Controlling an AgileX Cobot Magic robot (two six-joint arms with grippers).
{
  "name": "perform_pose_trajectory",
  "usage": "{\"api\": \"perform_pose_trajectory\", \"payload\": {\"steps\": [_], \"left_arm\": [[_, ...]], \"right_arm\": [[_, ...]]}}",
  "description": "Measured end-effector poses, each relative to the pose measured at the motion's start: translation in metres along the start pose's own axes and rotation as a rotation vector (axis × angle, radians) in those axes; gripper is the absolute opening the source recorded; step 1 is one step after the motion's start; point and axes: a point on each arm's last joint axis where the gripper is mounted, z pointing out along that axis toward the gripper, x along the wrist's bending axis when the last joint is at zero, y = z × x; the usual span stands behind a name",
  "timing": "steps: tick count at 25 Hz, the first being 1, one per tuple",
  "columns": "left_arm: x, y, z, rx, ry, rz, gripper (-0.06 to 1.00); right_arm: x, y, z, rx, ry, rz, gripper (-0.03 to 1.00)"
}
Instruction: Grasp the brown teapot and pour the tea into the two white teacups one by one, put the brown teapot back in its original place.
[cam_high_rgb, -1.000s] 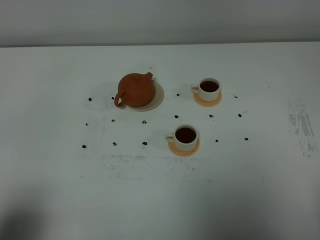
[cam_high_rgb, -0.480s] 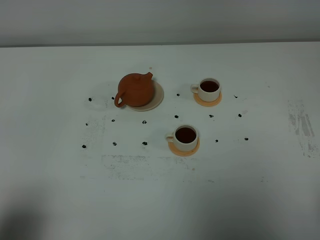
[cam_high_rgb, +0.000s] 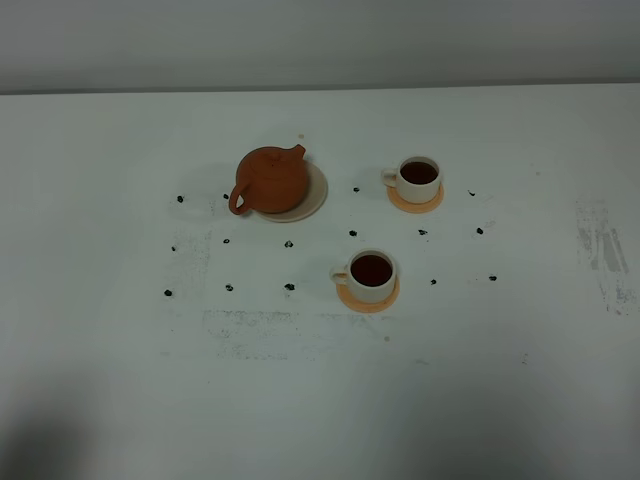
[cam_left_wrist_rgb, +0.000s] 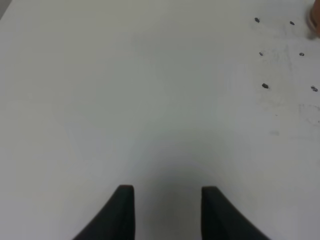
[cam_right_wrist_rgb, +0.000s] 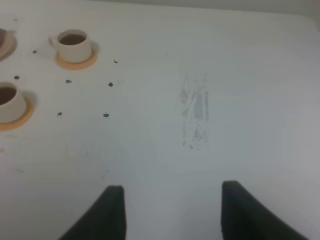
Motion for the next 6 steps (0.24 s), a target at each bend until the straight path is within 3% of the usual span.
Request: {"api": "perform_pose_trajectory", "payload": {"steps": [6], "left_arm": [[0.0000, 0.0000, 0.0000, 0.000, 0.000, 0.000, 0.36]], "right_arm": [[0.0000, 0.0000, 0.0000, 0.000, 0.000, 0.000, 0.45]]}}
